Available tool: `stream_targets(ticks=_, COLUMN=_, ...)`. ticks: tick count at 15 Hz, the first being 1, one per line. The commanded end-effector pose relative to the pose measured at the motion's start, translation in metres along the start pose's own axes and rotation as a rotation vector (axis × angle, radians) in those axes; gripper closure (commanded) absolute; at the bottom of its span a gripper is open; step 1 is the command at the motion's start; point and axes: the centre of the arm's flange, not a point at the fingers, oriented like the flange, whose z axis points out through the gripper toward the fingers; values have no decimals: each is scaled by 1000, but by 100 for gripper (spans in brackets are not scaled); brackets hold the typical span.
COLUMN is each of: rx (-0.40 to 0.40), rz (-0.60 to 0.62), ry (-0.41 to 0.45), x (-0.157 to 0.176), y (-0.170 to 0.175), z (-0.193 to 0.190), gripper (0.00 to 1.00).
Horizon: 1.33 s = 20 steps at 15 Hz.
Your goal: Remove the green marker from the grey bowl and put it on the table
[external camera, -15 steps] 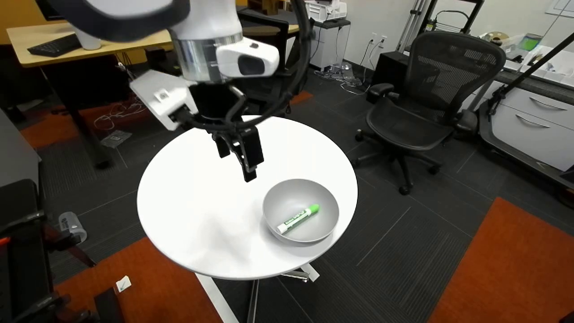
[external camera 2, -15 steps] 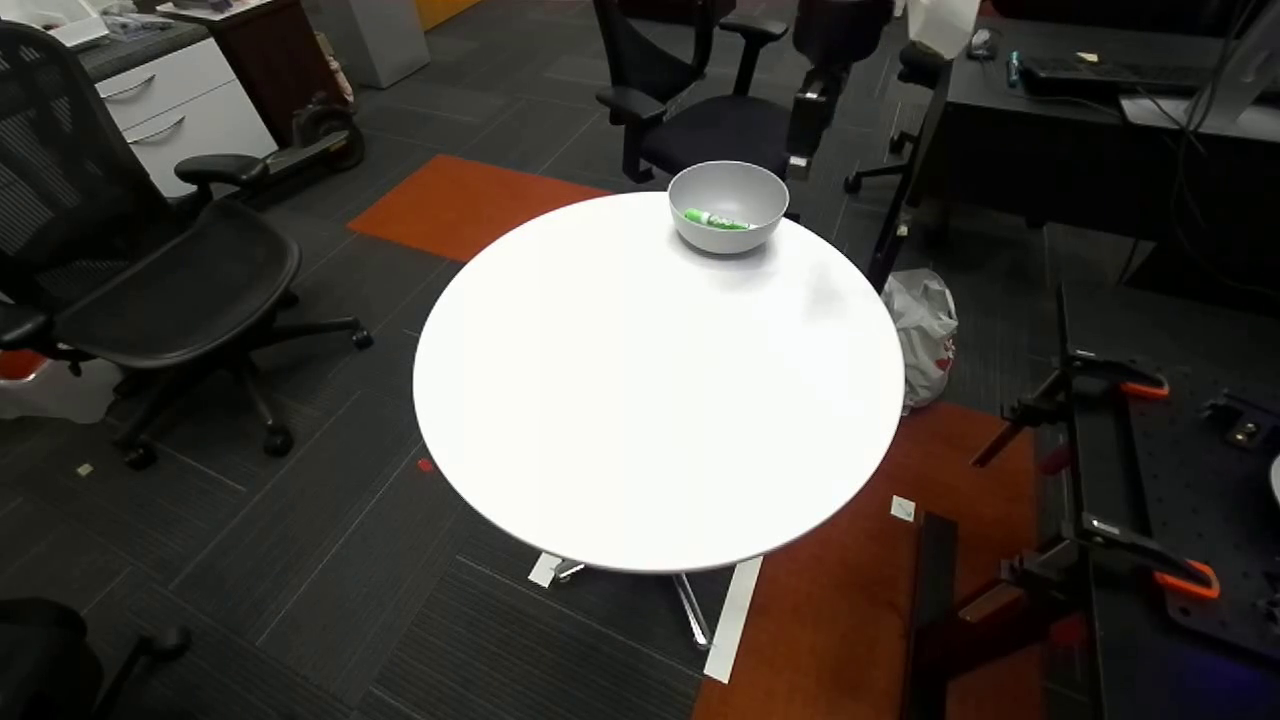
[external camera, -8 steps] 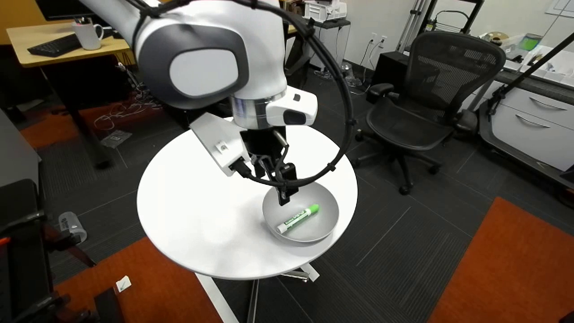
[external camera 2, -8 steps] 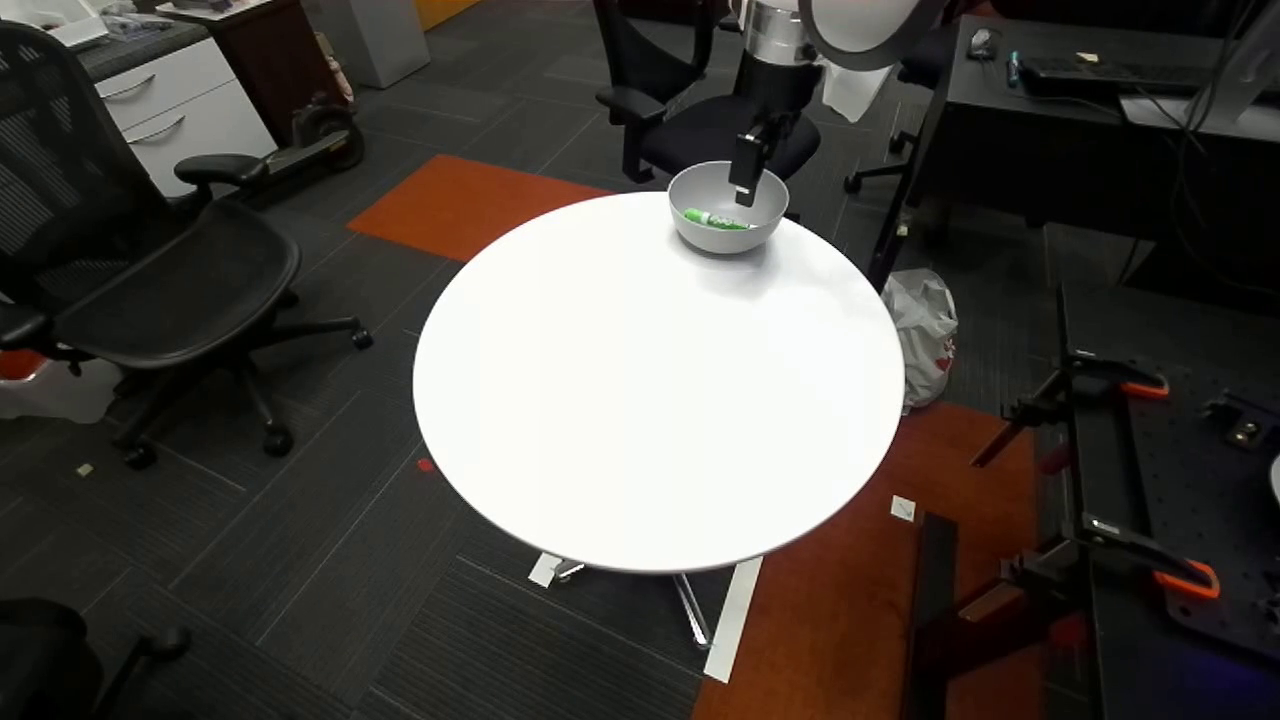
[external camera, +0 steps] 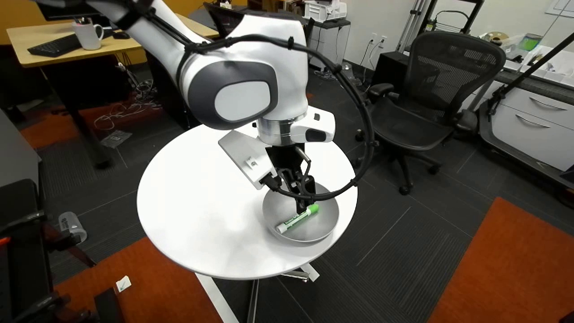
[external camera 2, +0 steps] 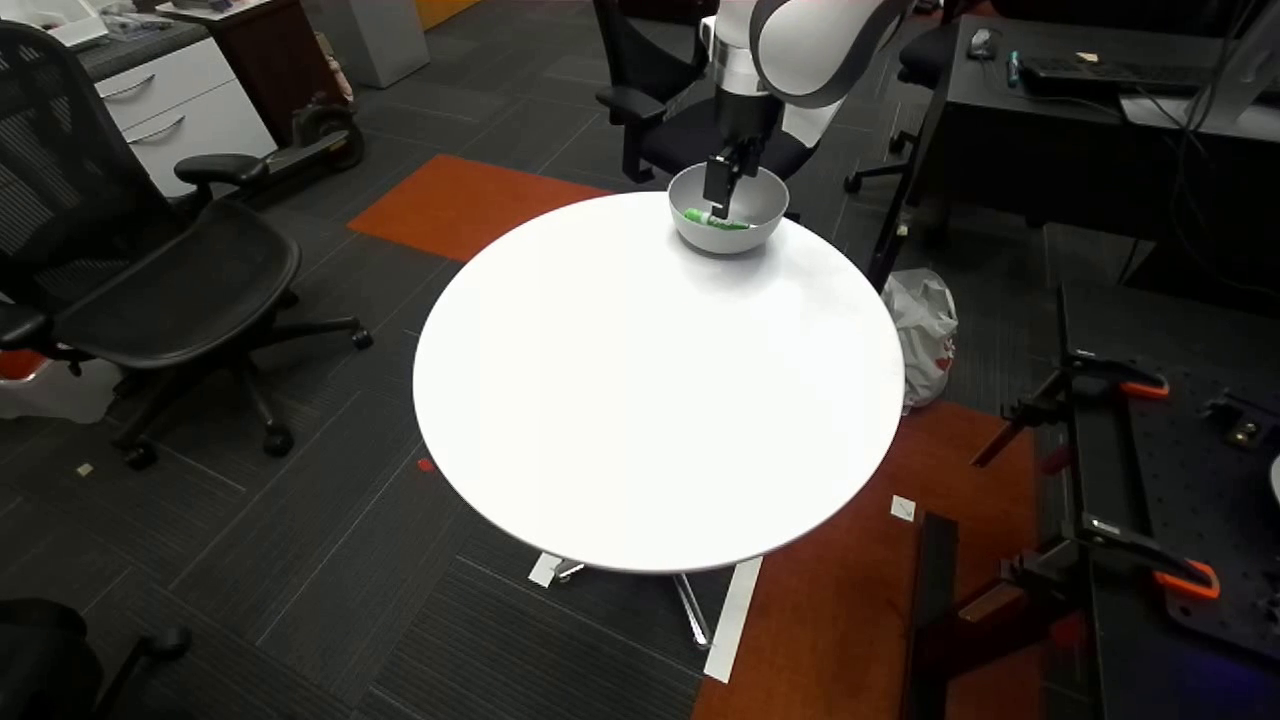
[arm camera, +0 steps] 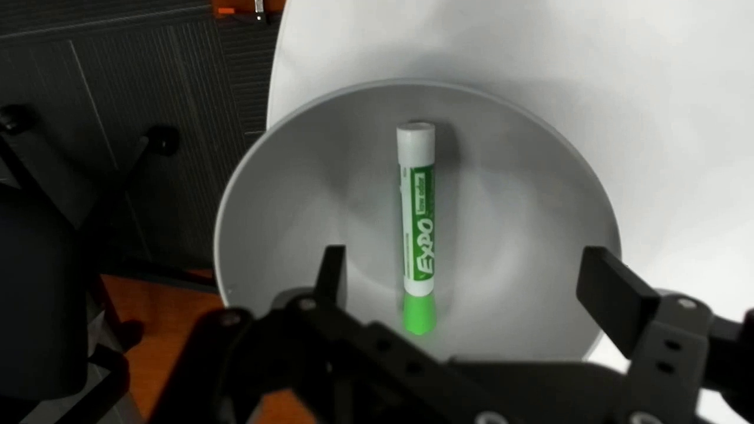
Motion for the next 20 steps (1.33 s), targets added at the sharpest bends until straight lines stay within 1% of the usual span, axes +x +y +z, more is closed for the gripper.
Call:
stream_targets(ticks=1, rx=-1, rz=5, ry=8, x=17, y=7, z=13, gripper=0)
stream_targets(ticks=8, rx=-1, rz=12, ry=-2, x=35, y=18, z=22, gripper=0)
stream_targets(ticks=20, rx=0, rz=19, ry=-88, x=46, y=26, z=54, gripper=0)
